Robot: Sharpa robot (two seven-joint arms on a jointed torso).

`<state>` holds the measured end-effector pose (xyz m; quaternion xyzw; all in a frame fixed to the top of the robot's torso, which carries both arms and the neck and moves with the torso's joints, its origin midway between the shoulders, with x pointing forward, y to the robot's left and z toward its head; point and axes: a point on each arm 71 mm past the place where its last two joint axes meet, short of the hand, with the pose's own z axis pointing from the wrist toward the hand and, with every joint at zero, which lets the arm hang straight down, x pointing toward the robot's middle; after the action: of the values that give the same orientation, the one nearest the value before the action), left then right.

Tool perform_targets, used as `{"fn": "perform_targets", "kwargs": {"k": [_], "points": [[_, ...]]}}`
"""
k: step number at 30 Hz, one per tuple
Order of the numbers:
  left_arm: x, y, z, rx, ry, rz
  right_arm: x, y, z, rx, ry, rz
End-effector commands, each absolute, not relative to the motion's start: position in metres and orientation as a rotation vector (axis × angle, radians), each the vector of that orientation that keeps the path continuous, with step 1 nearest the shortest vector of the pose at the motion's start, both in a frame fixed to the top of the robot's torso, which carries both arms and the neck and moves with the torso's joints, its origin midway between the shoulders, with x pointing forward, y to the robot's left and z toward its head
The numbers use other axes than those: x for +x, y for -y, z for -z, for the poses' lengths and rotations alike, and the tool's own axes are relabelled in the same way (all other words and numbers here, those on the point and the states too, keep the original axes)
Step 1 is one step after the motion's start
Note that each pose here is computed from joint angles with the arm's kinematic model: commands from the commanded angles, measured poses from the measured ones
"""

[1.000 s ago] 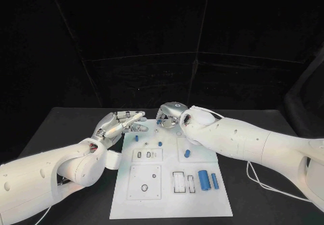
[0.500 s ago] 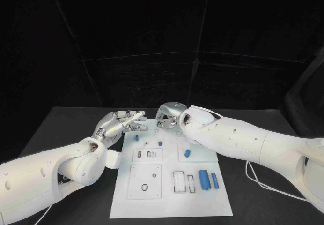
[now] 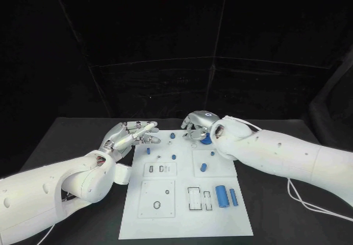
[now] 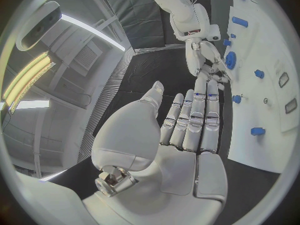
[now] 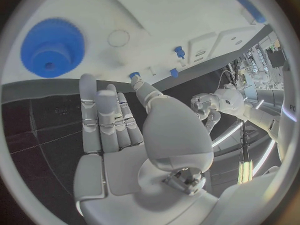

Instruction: Assemble the parts on the task board

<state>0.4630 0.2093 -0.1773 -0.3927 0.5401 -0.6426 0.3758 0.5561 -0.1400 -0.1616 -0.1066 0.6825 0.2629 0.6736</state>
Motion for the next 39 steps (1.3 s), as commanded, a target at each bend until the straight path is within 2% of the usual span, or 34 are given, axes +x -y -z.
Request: {"fn": "perform_targets", "kwargs": {"k": [1,7,13,21,39], "points": [[0.463,-0.209,0.176,-0.994,-1.386,1.659,0.552,0.161,0.154,-0.056,-1.552,-0.651],[0.464,-0.213,0.176,-0.996,-1.384,1.648,0.544,0.208,0.152,0.058,-1.64,-0.607],[0.464,-0.213,0.177,-0.994,-1.382,1.648,0.543,0.224,0.155,0.044,-1.694,-0.535],[0.465,-0.213,0.178,-0.994,-1.384,1.648,0.546,0.223,0.161,-0.01,-1.75,-0.461],[0.466,-0.211,0.179,-0.994,-1.389,1.65,0.556,0.205,0.164,-0.063,-1.749,-0.422]]}}
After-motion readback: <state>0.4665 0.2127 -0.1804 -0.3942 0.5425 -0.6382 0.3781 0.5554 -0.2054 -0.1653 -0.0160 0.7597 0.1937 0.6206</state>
